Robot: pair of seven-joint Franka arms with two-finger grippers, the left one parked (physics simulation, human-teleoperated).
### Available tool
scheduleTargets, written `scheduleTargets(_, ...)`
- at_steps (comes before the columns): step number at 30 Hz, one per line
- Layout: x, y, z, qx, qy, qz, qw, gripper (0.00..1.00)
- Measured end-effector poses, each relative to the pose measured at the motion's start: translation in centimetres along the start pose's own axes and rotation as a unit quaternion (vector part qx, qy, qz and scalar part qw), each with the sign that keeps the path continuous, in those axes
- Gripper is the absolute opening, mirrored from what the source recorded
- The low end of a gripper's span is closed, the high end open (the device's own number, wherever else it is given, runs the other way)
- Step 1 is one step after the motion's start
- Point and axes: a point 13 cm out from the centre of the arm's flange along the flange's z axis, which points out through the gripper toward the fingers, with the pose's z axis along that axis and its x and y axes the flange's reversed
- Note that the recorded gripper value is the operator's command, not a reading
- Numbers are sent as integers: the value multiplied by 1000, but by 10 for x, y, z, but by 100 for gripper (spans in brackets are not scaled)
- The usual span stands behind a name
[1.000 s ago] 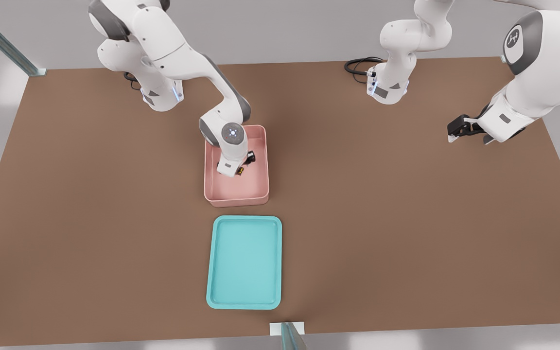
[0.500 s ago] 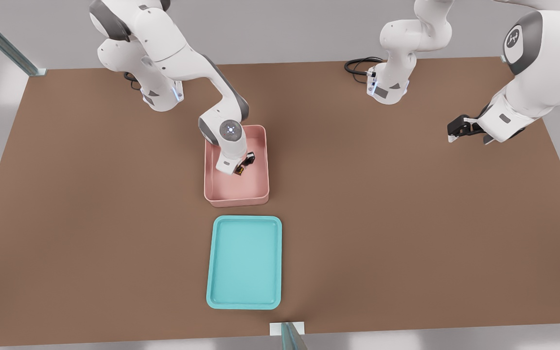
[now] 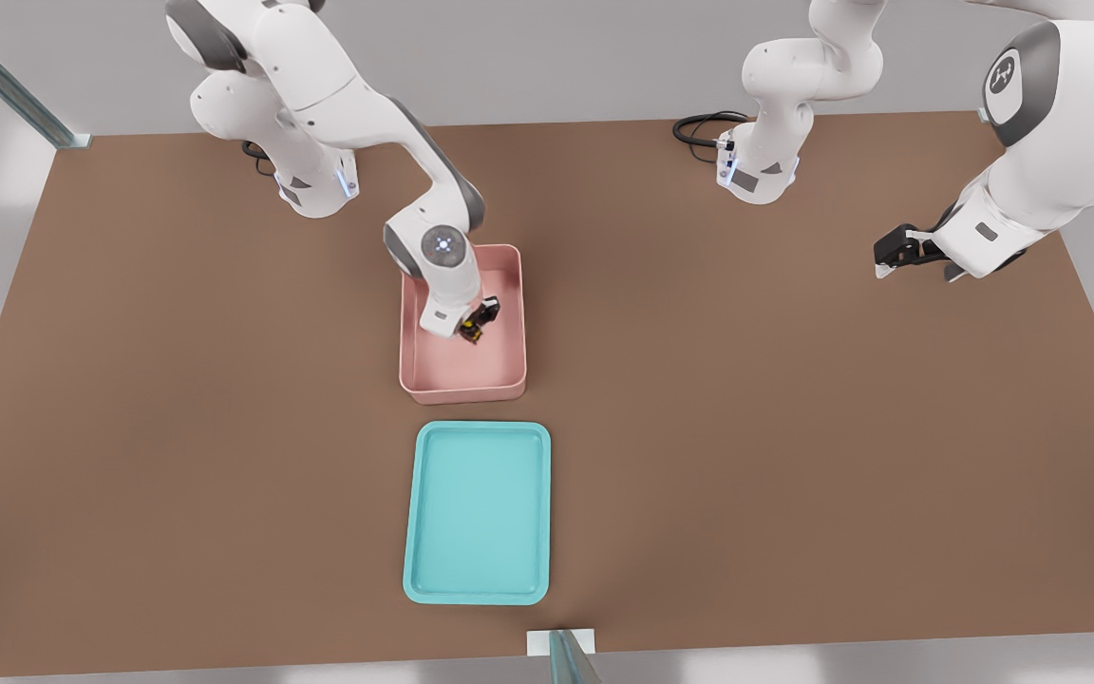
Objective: The left arm remains still, and the right arm places the button from the box into the tray
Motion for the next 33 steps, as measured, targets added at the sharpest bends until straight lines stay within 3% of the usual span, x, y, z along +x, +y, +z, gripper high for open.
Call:
scheduleTargets(5, -103, -22, -139, -36, -79, 43, 995, 35)
scheduleTargets(7, -158, -43, -165, -40, -94, 68, 992, 35)
scheduleTargets(10, -238, -61, -166, -45, -109, 91, 989, 35)
scheduleTargets(13, -288, -77, -108, -42, -103, 105, 988, 35)
scheduleTargets(17, -301, -90, -27, -35, -95, 111, 989, 37)
scheduleTargets(18, -302, -91, -17, -35, -96, 110, 989, 85)
scheduleTargets(19, -304, -91, -13, -34, -100, 110, 988, 100)
scheduleTargets(27, -318, -105, -64, -39, -133, 121, 983, 100)
scheduleTargets(30, -312, -180, -211, -33, -153, 149, 976, 100)
scheduleTargets(33, -256, -269, -327, -22, -137, 189, 972, 100)
